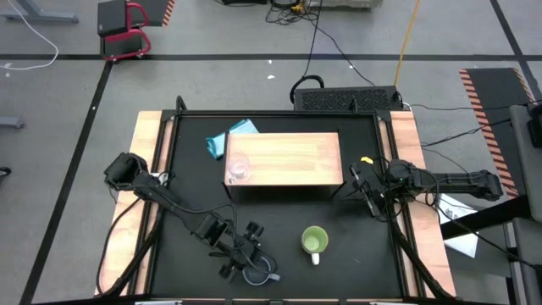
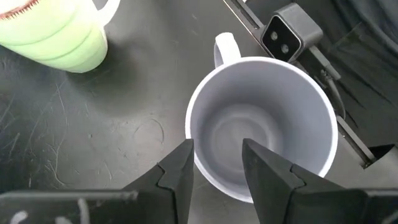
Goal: Stack small to large cups/mugs on shelf
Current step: Put the gray mug on the shelf
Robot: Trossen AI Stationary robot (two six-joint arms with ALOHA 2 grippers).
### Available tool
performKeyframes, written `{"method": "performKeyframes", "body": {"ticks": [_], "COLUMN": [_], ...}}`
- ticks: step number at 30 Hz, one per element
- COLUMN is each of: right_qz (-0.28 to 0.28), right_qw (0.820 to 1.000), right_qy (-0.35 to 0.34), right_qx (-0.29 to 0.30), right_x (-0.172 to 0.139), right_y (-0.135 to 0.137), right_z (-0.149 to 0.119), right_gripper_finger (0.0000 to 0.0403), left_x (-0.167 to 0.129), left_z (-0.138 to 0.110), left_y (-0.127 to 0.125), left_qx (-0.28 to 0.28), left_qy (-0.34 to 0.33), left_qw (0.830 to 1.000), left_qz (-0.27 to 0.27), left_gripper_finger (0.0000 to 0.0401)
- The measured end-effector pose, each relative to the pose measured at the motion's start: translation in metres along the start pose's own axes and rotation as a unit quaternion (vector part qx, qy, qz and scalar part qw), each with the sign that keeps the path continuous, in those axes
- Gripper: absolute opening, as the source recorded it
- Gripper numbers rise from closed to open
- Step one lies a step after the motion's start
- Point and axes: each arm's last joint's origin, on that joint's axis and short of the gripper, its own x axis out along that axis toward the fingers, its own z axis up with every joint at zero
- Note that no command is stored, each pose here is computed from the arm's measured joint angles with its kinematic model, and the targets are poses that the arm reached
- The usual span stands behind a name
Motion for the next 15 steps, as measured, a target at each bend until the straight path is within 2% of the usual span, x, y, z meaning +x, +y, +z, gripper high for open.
{"method": "performKeyframes", "body": {"ticks": [15], "right_qz": [0.000], "right_qw": [1.000], "right_qy": [0.000], "right_qx": [0.000], "right_x": [0.0000], "right_y": [0.0000], "right_z": [0.0000], "right_gripper_finger": [0.0000], "left_x": [-0.0001], "left_z": [-0.0023], "left_y": [-0.0011], "left_qx": [0.002], "left_qy": [0.011], "left_qw": [1.000], "left_qz": [-0.011], "left_gripper_finger": [0.0138]}}
